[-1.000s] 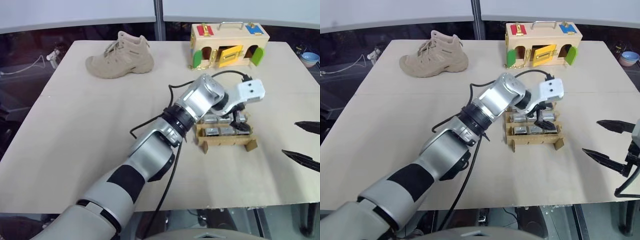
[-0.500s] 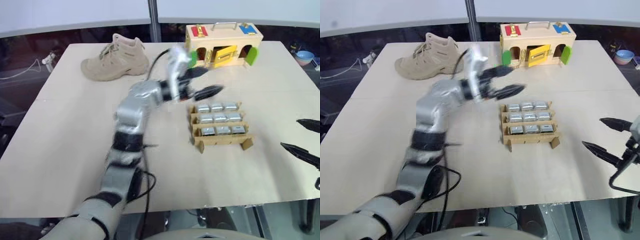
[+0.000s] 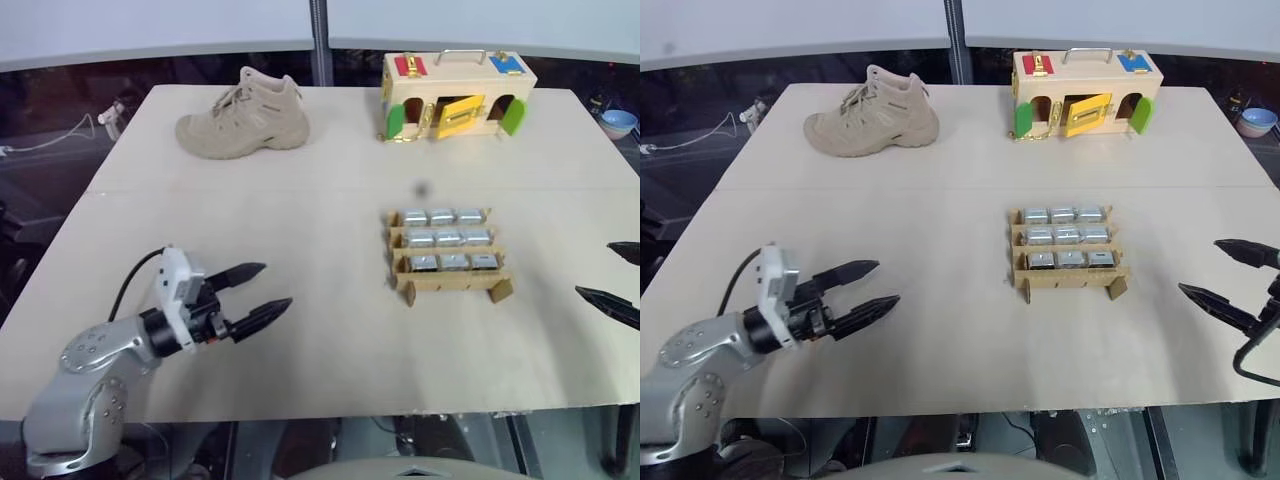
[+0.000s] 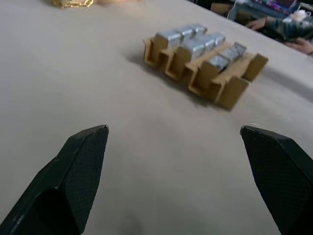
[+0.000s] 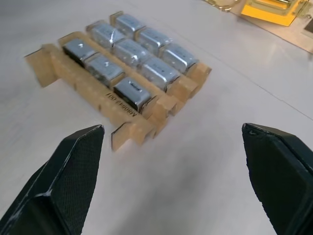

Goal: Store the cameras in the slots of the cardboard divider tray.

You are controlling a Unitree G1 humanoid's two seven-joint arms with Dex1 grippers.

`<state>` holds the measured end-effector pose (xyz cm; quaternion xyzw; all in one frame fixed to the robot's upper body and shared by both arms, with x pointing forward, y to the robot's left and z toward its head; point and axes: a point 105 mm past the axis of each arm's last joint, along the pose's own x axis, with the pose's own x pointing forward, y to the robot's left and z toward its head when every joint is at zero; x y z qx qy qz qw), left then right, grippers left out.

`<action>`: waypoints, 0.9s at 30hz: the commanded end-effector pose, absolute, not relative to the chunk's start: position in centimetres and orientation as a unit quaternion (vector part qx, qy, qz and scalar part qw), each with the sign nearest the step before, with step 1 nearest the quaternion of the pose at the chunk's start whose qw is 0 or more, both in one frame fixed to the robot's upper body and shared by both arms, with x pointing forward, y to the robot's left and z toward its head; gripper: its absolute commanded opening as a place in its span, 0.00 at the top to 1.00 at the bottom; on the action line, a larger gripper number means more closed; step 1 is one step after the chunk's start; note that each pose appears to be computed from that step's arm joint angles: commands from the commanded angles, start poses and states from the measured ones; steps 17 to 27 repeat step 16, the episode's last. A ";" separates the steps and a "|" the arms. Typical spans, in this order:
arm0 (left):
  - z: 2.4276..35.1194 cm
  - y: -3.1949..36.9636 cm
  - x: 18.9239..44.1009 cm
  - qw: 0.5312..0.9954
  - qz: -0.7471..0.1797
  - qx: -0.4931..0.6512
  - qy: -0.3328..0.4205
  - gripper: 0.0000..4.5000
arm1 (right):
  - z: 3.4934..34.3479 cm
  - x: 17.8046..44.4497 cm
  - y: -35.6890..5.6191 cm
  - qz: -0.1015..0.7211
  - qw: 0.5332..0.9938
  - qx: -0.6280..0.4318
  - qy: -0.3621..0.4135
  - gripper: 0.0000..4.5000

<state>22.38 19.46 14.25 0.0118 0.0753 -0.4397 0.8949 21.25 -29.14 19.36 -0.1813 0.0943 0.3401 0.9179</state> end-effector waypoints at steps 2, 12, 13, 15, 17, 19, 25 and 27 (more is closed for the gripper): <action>16.2 19.8 22.5 0.900 -0.432 0.036 0.040 0.01 | 20.8 21.4 -29.7 0.331 0.920 -0.191 0.086 0.00; 16.2 18.1 21.4 0.892 -0.449 0.028 0.042 0.01 | 20.9 23.1 -29.5 0.312 0.927 -0.194 0.075 0.00; 16.1 18.0 21.2 0.891 -0.451 0.029 0.046 0.01 | 21.0 23.2 -29.5 0.311 0.927 -0.195 0.071 0.00; 15.8 18.0 20.9 0.889 -0.454 0.031 0.054 0.01 | 21.1 23.4 -29.5 0.309 0.928 -0.196 0.068 0.00; 15.8 18.0 20.8 0.889 -0.454 0.032 0.057 0.01 | 21.2 23.5 -29.5 0.310 0.928 -0.196 0.067 0.00; 15.8 18.0 20.8 0.889 -0.454 0.032 0.057 0.01 | 21.2 23.5 -29.5 0.310 0.928 -0.196 0.067 0.00; 15.8 18.0 20.8 0.889 -0.454 0.032 0.057 0.01 | 21.2 23.5 -29.5 0.310 0.928 -0.196 0.067 0.00; 15.8 18.0 20.8 0.889 -0.454 0.032 0.057 0.01 | 21.2 23.5 -29.5 0.310 0.928 -0.196 0.067 0.00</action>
